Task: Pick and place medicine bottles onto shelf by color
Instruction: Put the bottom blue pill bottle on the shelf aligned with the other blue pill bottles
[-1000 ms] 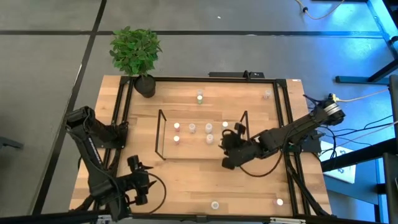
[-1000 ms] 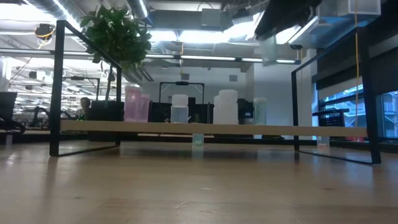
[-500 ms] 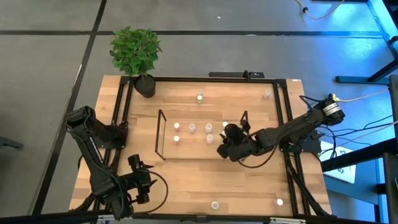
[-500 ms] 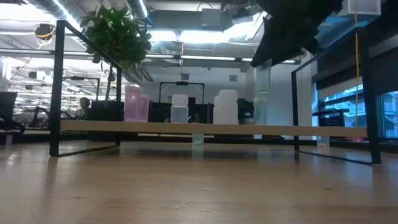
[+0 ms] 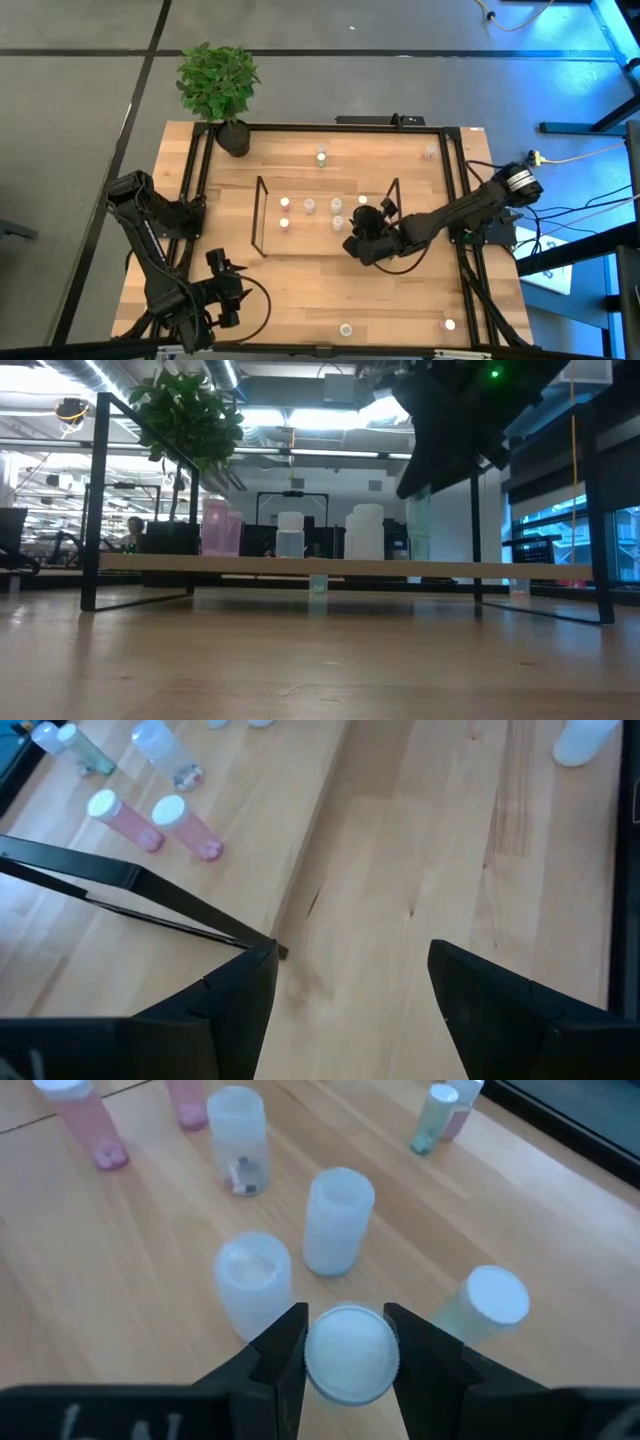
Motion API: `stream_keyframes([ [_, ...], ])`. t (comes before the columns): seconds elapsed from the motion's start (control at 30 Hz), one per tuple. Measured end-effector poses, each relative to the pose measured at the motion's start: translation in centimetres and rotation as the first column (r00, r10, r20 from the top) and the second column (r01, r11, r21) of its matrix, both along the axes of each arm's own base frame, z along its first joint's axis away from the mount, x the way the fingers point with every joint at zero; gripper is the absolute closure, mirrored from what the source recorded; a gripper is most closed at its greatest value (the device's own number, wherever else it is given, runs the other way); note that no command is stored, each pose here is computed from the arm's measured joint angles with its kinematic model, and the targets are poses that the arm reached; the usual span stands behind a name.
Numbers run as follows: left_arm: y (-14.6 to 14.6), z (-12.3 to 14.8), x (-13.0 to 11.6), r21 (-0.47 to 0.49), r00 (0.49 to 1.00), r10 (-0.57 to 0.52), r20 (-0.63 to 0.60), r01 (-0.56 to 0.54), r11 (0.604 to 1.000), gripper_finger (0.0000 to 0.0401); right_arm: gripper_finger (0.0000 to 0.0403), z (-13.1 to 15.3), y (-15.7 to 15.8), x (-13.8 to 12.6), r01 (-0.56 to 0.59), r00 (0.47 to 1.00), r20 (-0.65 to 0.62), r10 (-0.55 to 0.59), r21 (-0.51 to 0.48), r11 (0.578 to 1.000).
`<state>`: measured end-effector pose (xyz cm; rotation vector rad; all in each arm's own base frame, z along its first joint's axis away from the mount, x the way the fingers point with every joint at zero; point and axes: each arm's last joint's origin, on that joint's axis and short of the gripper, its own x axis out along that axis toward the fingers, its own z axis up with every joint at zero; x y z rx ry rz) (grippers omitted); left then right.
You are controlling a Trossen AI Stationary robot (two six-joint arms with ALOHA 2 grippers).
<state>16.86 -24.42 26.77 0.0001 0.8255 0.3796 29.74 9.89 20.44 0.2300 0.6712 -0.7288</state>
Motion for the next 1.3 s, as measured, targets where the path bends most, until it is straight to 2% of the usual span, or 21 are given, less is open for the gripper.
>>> stream_keyframes([
  [0.57, 0.0, 0.0, 0.0, -0.002, 1.0, 0.0, -0.002, 0.0, 1.0, 0.0148, 0.0276, -1.4, 0.3, 0.3, -0.07, 0.992, -0.107, 0.066, -0.037, 0.997],
  [0.8, 0.0, 0.0, 0.0, -0.003, 1.0, 0.0, -0.002, 0.0, 1.0, 0.0148, 0.0276, -1.5, 0.4, 0.3, -0.13, 0.98, -0.151, 0.129, 0.003, 0.992],
  [1.03, 0.0, 0.0, 0.0, -0.007, 1.0, 0.001, 0.001, -0.001, 1.0, 0.0148, 0.0276, -1.5, 0.4, 0.2, -0.128, 0.979, -0.159, 0.126, -0.004, 0.992],
  [1.17, -0.1, 0.0, 0.0, -0.008, 1.0, 0.001, 0.001, -0.001, 1.0, 0.0148, 0.0276, -1.5, 0.3, 0.2, -0.109, 0.984, -0.145, 0.103, -0.039, 0.993],
  [1.3, -0.1, 0.0, 0.0, -0.009, 1.0, 0.002, 0.002, -0.002, 1.0, 0.0148, 0.0276, -1.5, 0.3, 0.2, -0.073, 0.99, -0.118, 0.071, -0.015, 0.997],
])
